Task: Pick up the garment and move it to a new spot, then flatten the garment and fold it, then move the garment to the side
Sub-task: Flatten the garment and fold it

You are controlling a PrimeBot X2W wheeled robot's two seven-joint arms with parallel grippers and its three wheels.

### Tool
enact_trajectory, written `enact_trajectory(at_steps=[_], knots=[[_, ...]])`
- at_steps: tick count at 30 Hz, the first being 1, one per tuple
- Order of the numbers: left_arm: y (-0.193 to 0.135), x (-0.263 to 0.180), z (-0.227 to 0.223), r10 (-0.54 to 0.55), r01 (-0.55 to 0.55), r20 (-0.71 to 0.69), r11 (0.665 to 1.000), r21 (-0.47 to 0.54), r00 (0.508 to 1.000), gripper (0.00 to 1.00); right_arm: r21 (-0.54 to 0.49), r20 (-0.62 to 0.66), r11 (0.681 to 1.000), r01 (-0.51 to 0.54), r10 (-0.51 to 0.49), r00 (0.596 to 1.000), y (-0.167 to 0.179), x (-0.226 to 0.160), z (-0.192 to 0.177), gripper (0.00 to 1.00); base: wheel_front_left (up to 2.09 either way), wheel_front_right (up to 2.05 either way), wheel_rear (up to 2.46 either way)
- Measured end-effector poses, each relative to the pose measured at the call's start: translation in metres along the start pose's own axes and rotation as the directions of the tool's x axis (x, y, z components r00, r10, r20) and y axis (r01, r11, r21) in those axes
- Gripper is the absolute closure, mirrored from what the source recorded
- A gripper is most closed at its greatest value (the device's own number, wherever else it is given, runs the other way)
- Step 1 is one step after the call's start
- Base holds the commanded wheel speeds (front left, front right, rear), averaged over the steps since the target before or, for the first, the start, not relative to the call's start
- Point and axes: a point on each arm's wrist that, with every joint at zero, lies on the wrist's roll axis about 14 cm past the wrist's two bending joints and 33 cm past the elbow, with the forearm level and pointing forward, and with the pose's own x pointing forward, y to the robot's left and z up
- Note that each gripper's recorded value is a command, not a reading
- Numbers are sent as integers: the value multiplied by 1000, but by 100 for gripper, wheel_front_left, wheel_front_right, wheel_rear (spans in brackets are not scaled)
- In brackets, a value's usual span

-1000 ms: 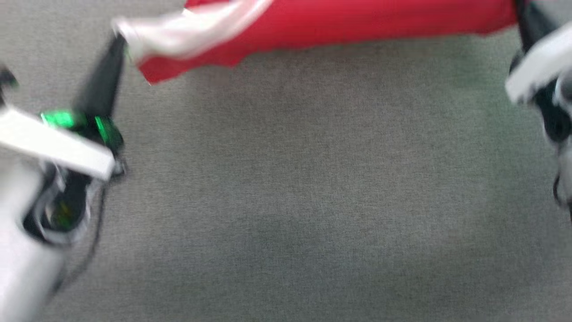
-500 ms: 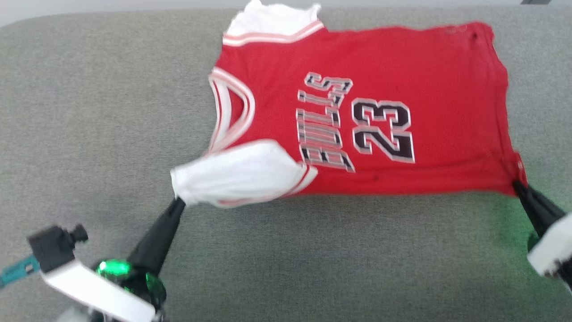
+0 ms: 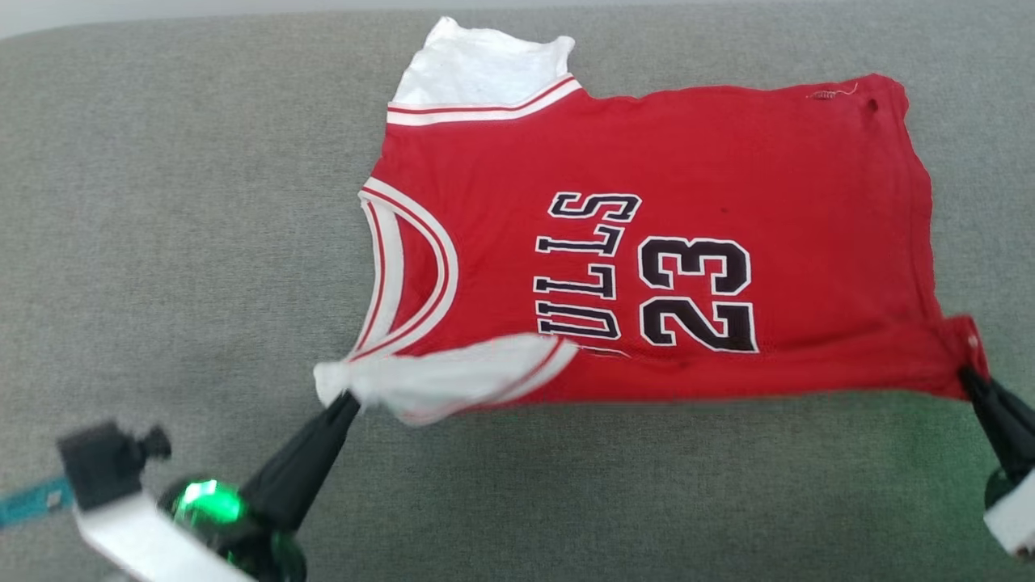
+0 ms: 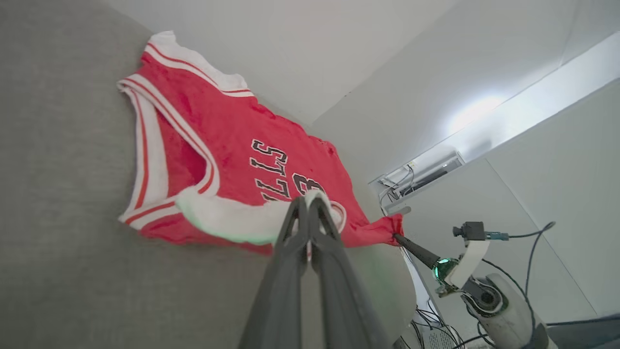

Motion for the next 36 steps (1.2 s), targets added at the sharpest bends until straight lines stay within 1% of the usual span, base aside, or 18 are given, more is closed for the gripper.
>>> enact_trajectory(at_steps=[2,5,9,12,14,21,26,30,34,35,36], knots=[[-9,16,9,-51,51,-7,998,21,999,100,0,18,1000,-1,1,1000,2,6,9,100,0,0,0],[-12,40,24,-92,92,-12,994,57,996,100,-2,53,1000,7,-7,999,2,17,23,100,0,0,0],[-10,74,41,-117,118,-22,991,58,993,100,5,77,1000,31,-31,997,-4,32,34,100,0,0,0],[4,96,44,-93,95,-45,994,52,995,100,5,80,998,59,-59,995,-12,44,33,100,0,0,0],[17,107,42,-64,67,-62,997,49,996,100,10,65,998,68,-69,996,-14,51,27,100,0,0,0],[66,130,29,50,-47,-92,998,38,995,100,26,56,996,89,-91,994,-20,71,17,100,0,0,0],[79,142,25,76,-71,-99,996,45,992,100,31,43,995,95,-96,994,-21,82,10,100,0,0,0],[87,145,17,98,-88,-133,993,82,986,100,26,43,995,92,-93,995,-20,89,8,100,0,0,0],[90,146,16,109,-93,-139,989,118,984,100,24,37,996,85,-86,996,-17,91,6,100,0,0,0],[89,147,16,104,-87,-138,988,125,985,81,23,38,996,83,-84,996,-16,91,7,77,0,0,0],[86,147,16,98,-78,-142,987,139,985,55,22,43,997,79,-80,996,-15,90,7,40,0,0,0]])
